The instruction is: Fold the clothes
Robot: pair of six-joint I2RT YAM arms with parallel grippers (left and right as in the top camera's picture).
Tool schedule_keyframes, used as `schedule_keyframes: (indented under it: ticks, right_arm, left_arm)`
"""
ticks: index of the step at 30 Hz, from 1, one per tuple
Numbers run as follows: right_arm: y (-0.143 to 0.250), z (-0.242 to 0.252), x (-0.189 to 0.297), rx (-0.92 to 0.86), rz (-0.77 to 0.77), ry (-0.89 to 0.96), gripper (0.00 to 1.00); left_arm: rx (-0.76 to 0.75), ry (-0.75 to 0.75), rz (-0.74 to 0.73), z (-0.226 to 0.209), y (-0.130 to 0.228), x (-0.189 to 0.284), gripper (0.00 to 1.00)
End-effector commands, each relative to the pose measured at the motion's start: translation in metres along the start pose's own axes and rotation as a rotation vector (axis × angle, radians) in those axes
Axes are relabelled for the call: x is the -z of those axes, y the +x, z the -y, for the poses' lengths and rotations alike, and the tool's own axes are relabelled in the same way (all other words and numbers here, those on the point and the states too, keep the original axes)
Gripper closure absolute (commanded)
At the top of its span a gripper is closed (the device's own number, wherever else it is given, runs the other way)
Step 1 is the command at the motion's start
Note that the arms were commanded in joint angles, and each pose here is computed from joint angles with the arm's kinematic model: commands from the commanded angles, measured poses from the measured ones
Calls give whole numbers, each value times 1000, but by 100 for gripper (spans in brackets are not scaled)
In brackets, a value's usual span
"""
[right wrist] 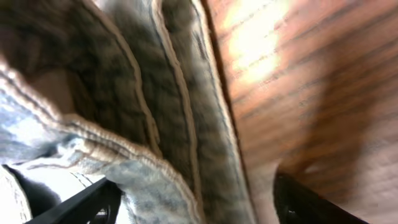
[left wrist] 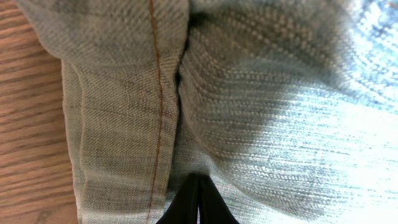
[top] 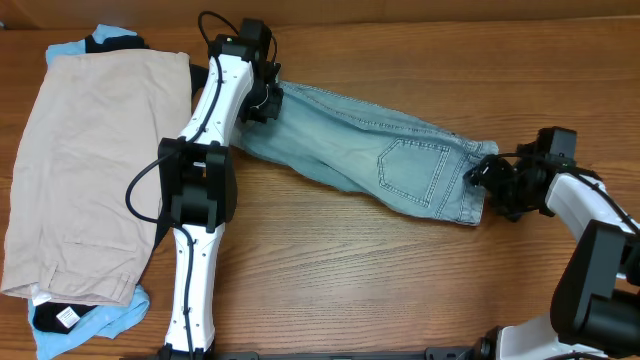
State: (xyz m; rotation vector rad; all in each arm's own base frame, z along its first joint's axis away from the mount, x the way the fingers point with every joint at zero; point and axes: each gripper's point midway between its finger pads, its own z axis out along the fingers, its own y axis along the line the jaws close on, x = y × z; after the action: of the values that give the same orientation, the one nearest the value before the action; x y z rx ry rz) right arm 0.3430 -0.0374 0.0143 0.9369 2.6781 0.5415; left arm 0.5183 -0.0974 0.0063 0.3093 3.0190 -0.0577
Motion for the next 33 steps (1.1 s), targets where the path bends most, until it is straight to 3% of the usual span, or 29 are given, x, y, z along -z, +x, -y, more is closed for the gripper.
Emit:
schedule_keyframes:
  ticks: [1,6,8,11,12,17,26,33]
  right_arm:
    - [8,3,-9,-79,-1,18,24]
    - [9,-9,-16,-102,2,3,40]
    - [9,-11,-20,-117,7,11,56]
    - [6,-2,-22,-169,34,63,94]
    - [4,2,-21,-189,40,73,96]
    - [-7,19,-4,-263,33,59,96]
    - [-51,17,74,-172,112,-27,96]
    - [-45,-47,129,56,97,-68,96]
  left_arm:
    - [4,-40,-32,-14,5,-12,96]
    - [18,-41,-33,-14,6,-12,96]
    - [18,-40,-34,-14,6,-12,96]
    - [20,-38,-43,-13,8,-12,96]
    - [21,-37,-48,-13,10,-12,96]
    - [12,-27,-142,-6,32,-10,96]
    - [-35,61,-260,39,61,-5,96]
    - [-112,57,-291,80,71,-4,96]
